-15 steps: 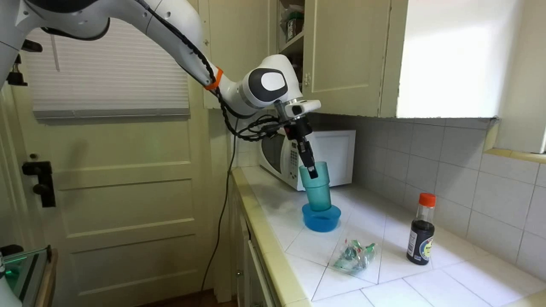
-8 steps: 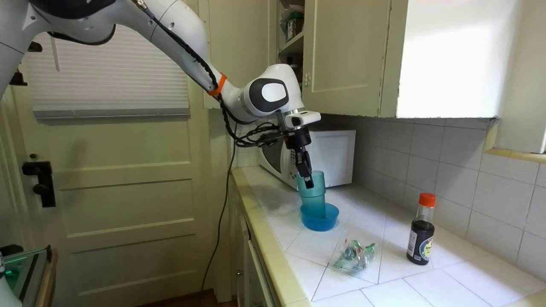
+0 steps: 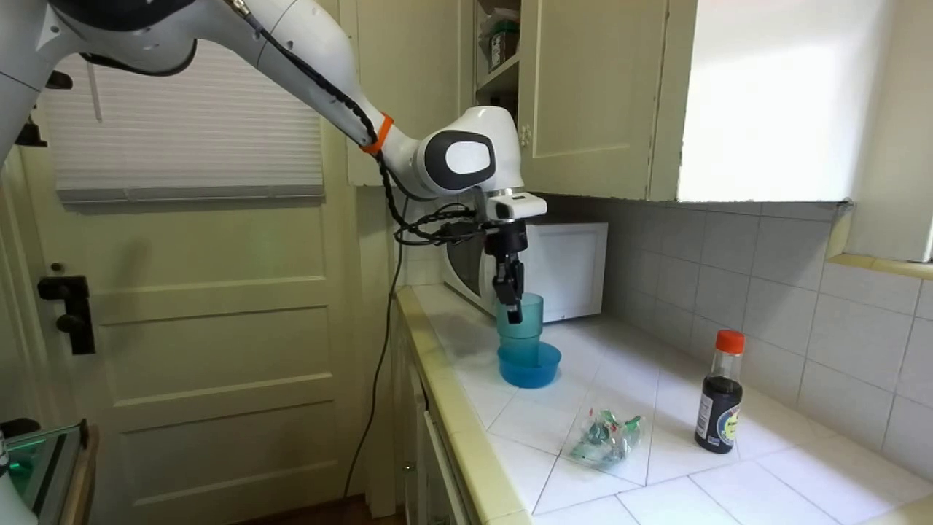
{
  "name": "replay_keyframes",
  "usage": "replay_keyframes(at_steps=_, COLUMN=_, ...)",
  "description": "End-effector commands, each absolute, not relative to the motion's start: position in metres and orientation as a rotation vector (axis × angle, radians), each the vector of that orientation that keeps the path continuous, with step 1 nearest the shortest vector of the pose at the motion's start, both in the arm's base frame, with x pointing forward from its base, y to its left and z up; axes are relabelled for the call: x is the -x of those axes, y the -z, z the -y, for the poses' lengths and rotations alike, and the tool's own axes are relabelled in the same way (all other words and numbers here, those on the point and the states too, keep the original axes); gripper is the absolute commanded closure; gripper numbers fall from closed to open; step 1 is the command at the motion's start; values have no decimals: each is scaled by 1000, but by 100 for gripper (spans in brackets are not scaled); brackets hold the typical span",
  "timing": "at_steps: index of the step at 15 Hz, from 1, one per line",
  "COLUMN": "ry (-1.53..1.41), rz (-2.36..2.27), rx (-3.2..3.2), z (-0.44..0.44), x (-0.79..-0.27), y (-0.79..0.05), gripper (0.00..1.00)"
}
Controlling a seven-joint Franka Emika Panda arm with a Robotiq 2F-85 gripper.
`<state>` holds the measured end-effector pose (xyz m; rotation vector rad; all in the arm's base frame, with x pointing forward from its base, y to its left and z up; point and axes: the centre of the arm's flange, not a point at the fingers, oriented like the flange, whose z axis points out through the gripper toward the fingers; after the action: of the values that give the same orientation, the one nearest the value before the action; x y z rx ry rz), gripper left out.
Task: Put the blue cup in the blue bowl.
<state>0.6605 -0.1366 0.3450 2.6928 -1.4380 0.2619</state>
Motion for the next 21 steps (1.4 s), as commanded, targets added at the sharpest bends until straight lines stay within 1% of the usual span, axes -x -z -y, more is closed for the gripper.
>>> replay_keyframes(at_steps=1, ry=-163, rz=1529, rx=-2694, z=142, x=-654, y=-357, gripper=70)
replay_keyframes(at_steps=2, ry=-149, rz=1545, rx=-2687, z=143, x=-653, y=-357, gripper=69)
replay_keyframes(at_steps=3, ry=-140, rz=1553, rx=-2685, z=144, x=-652, y=-358, gripper=64)
replay_keyframes(at_steps=9, ry=-234, rz=1540, rx=-2672, z=140, x=-645, y=-396, gripper=18)
replay_keyframes(at_steps=11, ry=-269, rz=1512, rx=-2689, z=133, x=-639, y=-420, gripper=4)
replay_keyframes(at_steps=12, ry=-249, rz=1470, rx=-2714, z=128, x=-635, y=-432, gripper=0)
replay_keyframes(at_steps=15, ry=-176, rz=1208, rx=-2841, z=103, x=-610, y=-464, gripper=0)
replay_keyframes(at_steps=18, ry=-179, rz=960, rx=-2898, z=71, x=-593, y=-476, gripper=0)
replay_keyframes(at_steps=20, ry=-190, rz=796, rx=-2926, z=53, x=-593, y=-479, gripper=0)
replay_keyframes(at_steps=21, ry=-208, rz=936, rx=-2911, z=65, x=-610, y=-483, gripper=0)
